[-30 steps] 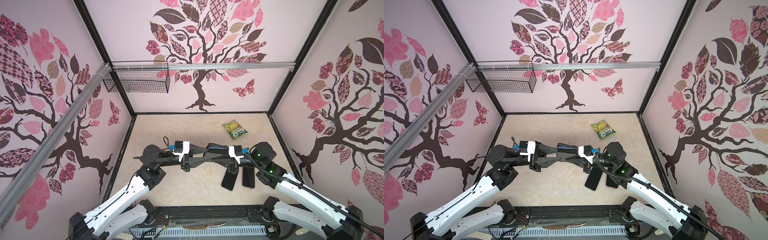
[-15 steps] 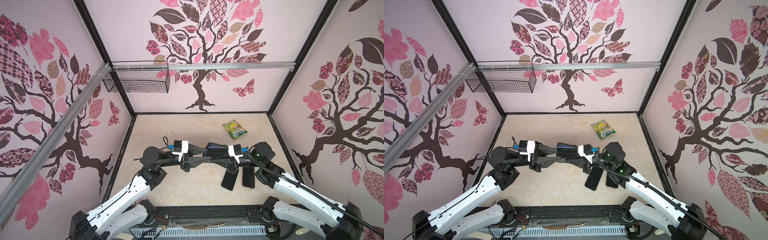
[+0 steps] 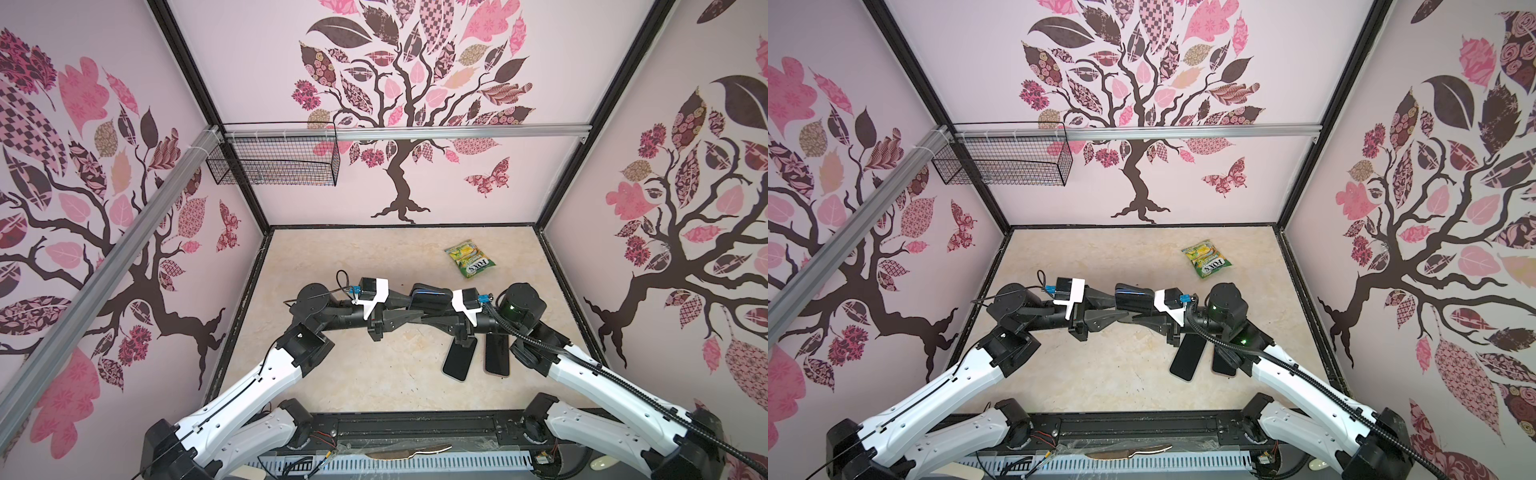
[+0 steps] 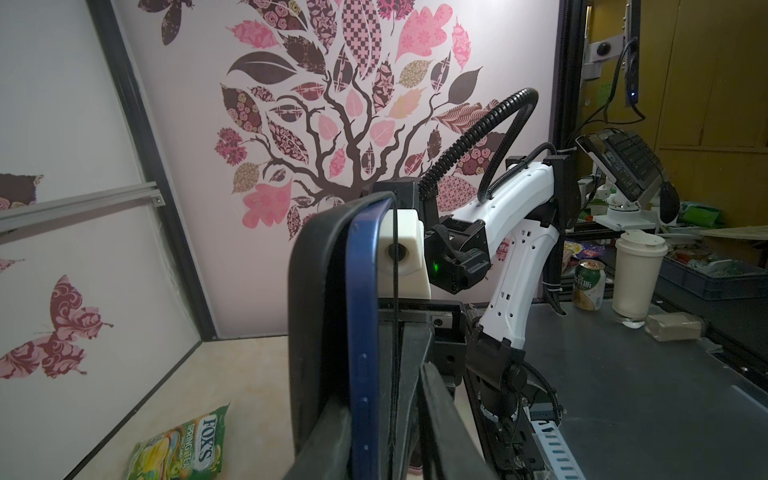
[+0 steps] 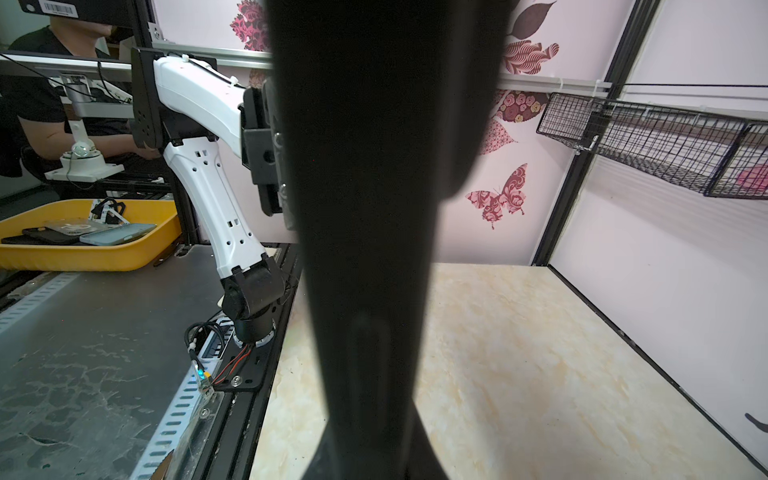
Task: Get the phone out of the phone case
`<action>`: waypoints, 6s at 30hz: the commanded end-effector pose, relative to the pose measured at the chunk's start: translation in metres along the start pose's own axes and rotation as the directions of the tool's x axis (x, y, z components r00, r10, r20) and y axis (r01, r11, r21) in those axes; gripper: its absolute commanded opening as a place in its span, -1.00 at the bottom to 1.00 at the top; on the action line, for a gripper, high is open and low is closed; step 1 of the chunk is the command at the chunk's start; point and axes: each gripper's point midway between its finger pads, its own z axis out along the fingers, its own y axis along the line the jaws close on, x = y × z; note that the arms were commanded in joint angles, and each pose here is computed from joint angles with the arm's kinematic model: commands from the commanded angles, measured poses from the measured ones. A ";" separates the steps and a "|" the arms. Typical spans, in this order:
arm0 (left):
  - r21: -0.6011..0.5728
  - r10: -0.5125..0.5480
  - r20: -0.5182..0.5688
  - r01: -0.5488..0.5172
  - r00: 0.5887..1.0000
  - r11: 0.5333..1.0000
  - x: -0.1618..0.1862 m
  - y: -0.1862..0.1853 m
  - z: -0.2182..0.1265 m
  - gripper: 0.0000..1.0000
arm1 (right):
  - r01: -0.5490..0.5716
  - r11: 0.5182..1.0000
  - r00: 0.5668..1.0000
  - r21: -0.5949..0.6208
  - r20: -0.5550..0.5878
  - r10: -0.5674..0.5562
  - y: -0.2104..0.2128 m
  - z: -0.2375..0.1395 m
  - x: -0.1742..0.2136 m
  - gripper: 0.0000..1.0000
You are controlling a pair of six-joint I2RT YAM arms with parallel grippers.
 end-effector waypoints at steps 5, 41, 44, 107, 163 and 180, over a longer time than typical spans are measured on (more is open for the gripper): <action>0.098 -0.191 -0.198 0.214 0.961 0.972 0.068 -0.021 0.004 -0.62 | 0.177 0.982 0.959 0.061 0.214 -0.186 0.003 -0.012 -0.085 -1.00; -0.291 -0.041 -0.330 -0.061 0.943 0.955 0.058 0.039 -0.036 -1.00 | -0.084 0.897 0.996 0.433 0.007 0.090 -0.028 -0.057 0.025 0.49; -0.298 -0.016 -0.390 -0.110 0.921 0.948 0.069 0.042 -0.042 -1.00 | -0.125 0.856 0.986 0.502 -0.036 0.165 -0.037 -0.065 0.029 0.48; 0.044 0.197 -0.526 -0.205 0.827 0.978 0.116 0.001 -0.044 -1.00 | -0.451 0.878 0.832 0.160 -0.281 0.479 -0.018 0.006 0.036 0.12; 0.089 0.254 -0.595 -0.252 0.763 0.964 0.121 0.000 -0.043 -1.00 | -0.252 0.963 0.939 0.093 -0.218 0.266 -0.001 -0.005 0.024 0.05; 0.107 0.269 -0.604 -0.258 0.750 0.960 0.123 -0.003 -0.040 -1.00 | -0.282 0.953 0.919 0.108 -0.255 0.301 -0.004 0.012 0.032 0.07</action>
